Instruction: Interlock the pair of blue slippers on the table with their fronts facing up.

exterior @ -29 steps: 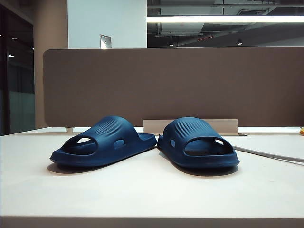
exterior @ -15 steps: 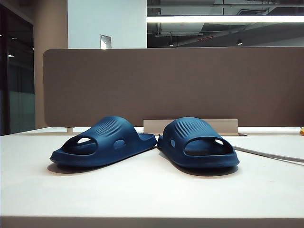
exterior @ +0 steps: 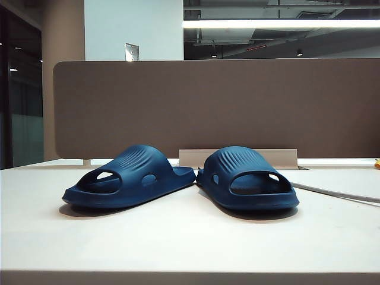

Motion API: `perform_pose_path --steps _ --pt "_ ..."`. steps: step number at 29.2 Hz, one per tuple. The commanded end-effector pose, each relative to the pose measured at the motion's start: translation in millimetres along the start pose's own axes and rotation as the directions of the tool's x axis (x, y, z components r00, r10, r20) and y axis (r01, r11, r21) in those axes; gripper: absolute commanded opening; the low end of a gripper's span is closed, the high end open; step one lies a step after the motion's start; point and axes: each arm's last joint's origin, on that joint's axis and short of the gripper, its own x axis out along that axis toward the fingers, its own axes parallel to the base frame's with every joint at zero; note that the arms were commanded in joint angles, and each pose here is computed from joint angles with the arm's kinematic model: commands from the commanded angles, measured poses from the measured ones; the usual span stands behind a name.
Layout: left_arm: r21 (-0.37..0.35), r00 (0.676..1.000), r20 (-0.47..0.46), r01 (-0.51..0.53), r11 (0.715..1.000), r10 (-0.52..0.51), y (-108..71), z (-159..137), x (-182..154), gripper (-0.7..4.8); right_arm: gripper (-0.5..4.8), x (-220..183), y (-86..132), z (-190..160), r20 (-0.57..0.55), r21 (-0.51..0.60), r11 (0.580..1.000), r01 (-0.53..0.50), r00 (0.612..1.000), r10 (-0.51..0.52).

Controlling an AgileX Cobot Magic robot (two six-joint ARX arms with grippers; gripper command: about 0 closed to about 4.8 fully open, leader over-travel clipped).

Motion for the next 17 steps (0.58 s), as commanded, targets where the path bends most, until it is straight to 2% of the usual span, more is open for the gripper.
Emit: perform_pose_path --steps 1,2,4,7,10,17 --pt "-0.095 0.994 -0.082 0.068 0.993 -0.076 -2.2 -2.7 -0.4 -0.06 -0.01 -0.2 4.4 -1.2 -0.064 0.033 0.990 -0.134 0.989 0.136" --pt "-0.141 0.990 -0.107 0.075 0.987 -0.090 -2.1 -4.1 -0.5 -0.06 -0.01 -0.5 5.2 -2.5 -0.094 0.041 0.985 -0.169 0.981 0.172" --pt "-0.222 0.984 -0.132 0.091 0.971 -0.123 -3.7 -4.2 -1.0 -0.06 -0.01 -0.7 3.7 -5.7 -0.130 0.082 0.985 -0.152 0.978 0.162" --pt "-0.291 0.982 -0.147 0.073 0.954 -0.120 -7.2 -1.5 -3.2 -0.06 0.00 -0.9 2.1 -9.0 -0.162 0.172 0.978 -0.121 0.975 0.149" --pt "-0.287 0.978 -0.186 0.033 0.957 -0.089 -15.3 4.5 -9.6 -0.05 0.00 -1.1 3.0 -9.3 -0.176 0.271 0.954 -0.128 0.968 0.180" --pt "-0.251 0.955 -0.293 -0.045 0.967 -0.031 -30.7 18.2 -16.8 -0.05 -0.01 -1.4 4.3 -9.8 -0.196 0.340 0.929 -0.146 0.955 0.222"
